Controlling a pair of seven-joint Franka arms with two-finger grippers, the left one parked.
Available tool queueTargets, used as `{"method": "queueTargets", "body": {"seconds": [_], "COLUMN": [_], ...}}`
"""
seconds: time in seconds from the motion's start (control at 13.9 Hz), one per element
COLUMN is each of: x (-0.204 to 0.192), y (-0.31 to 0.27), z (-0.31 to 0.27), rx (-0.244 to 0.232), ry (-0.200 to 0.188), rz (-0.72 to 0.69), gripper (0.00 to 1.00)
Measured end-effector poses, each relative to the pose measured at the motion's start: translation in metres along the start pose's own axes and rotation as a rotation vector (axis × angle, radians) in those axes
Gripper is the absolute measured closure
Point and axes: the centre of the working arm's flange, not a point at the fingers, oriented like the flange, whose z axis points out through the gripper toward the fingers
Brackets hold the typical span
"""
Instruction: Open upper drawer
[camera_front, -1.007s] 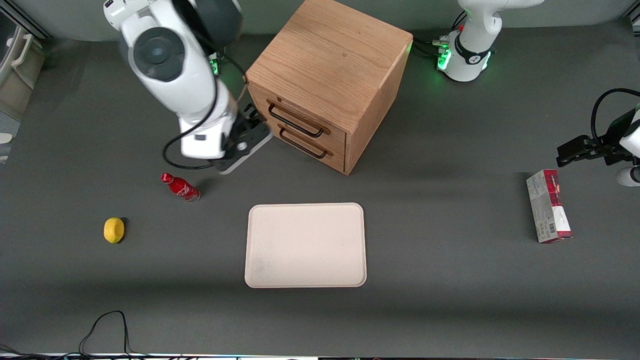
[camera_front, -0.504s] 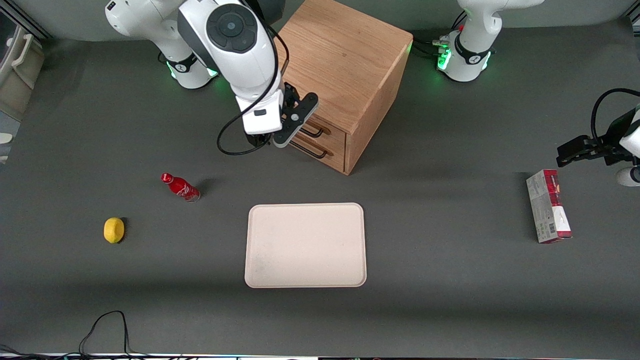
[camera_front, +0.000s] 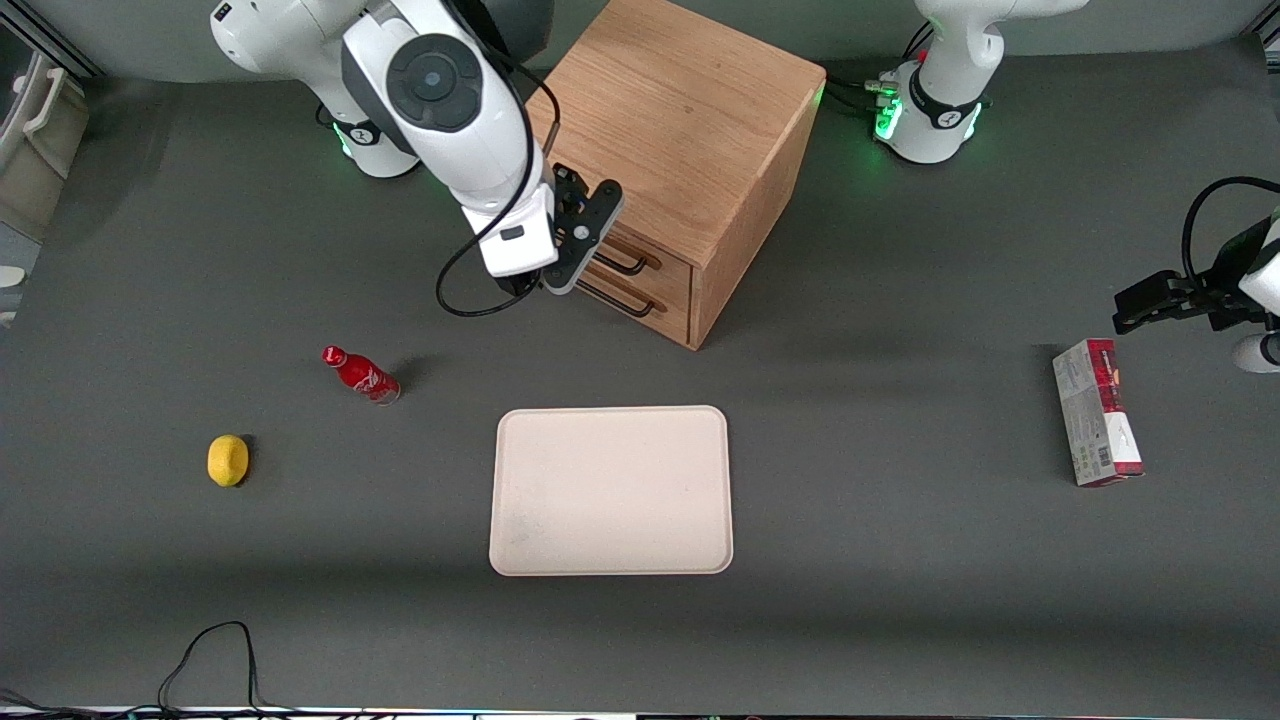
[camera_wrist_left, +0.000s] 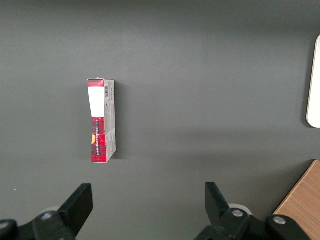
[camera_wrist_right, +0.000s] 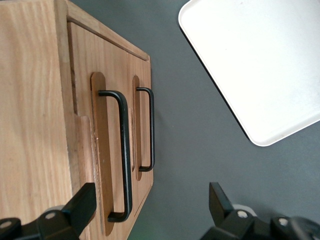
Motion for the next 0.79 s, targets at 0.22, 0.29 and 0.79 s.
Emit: {"method": "queueTargets", "body": {"seconds": [0.22,0.29,0.79], "x": [-0.008,-0.009,-0.007], "y": [0.004,0.003,0.008], "z": [0.000,0.003,0.052], "rx": [0.008,0.008,-0.004], "ry": [0.003,0.004,0.027], "rz": [-0.012,-0.013,-0.003], "gripper": [0.00,0.00,0.00]}}
